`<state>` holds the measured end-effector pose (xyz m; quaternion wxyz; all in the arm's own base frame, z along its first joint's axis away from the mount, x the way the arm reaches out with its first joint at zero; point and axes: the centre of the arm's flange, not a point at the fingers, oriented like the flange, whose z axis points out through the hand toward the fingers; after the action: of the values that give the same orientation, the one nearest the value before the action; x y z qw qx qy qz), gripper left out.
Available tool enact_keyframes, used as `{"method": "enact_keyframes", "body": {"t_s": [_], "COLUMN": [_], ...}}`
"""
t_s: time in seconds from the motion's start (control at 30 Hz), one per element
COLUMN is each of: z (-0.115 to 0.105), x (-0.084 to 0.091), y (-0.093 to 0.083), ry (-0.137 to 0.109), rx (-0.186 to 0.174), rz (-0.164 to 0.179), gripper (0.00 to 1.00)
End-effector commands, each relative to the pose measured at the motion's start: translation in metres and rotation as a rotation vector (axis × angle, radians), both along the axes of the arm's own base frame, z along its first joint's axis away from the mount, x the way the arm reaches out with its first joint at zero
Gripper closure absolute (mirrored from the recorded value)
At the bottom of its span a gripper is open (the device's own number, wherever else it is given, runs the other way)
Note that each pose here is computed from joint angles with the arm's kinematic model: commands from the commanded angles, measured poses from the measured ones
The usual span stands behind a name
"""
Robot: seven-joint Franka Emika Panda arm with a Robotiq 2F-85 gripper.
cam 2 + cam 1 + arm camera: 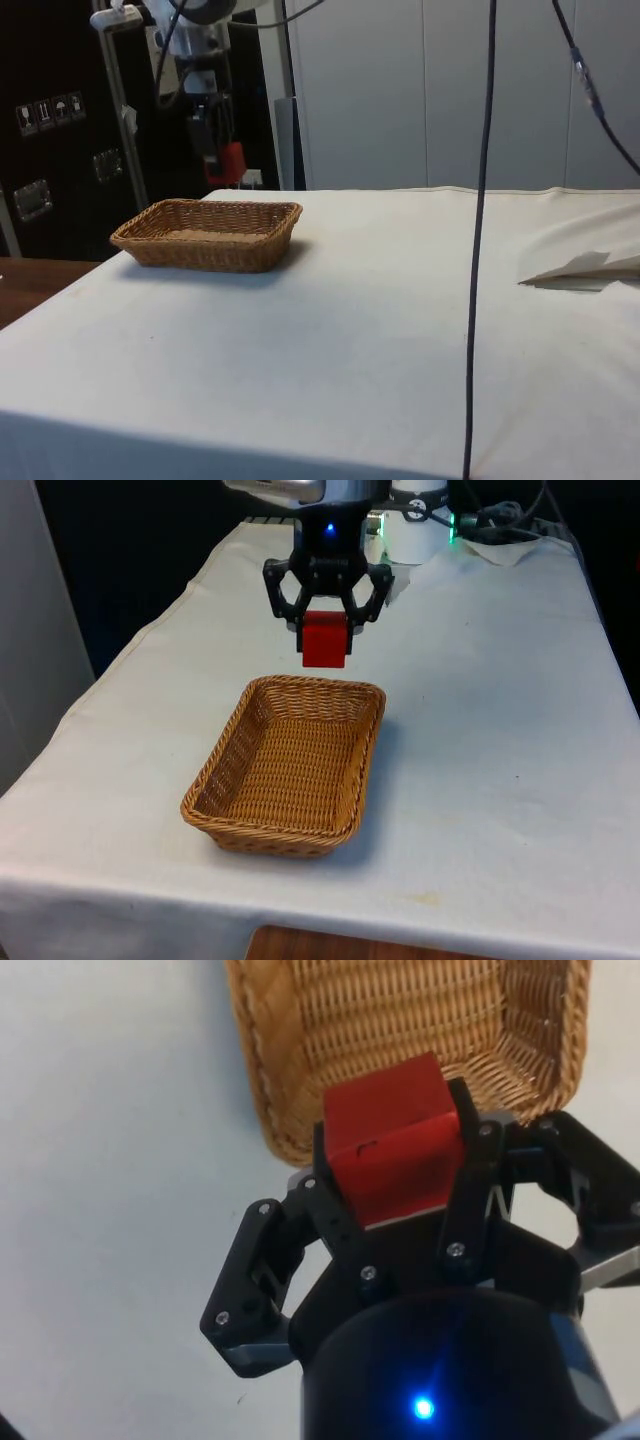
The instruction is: Pick up the cube and place it into the basket.
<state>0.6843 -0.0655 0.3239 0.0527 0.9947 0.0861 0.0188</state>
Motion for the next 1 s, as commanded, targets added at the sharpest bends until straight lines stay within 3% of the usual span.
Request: {"method": "enact_keyframes", "body": {"t_s": [0.0, 0.47, 0.97], "z": [-0.002, -0.02, -0.027], "x": [0.002, 0.023, 0.032], "y": [-0.003, -0.024, -0.023], "ry": [0.0, -0.006, -0.013], "rx": [-0.008, -0.037, -0.041], "rz": [-0.001, -0.028, -0.03], "gripper": [0.99, 0.99, 0.99]}}
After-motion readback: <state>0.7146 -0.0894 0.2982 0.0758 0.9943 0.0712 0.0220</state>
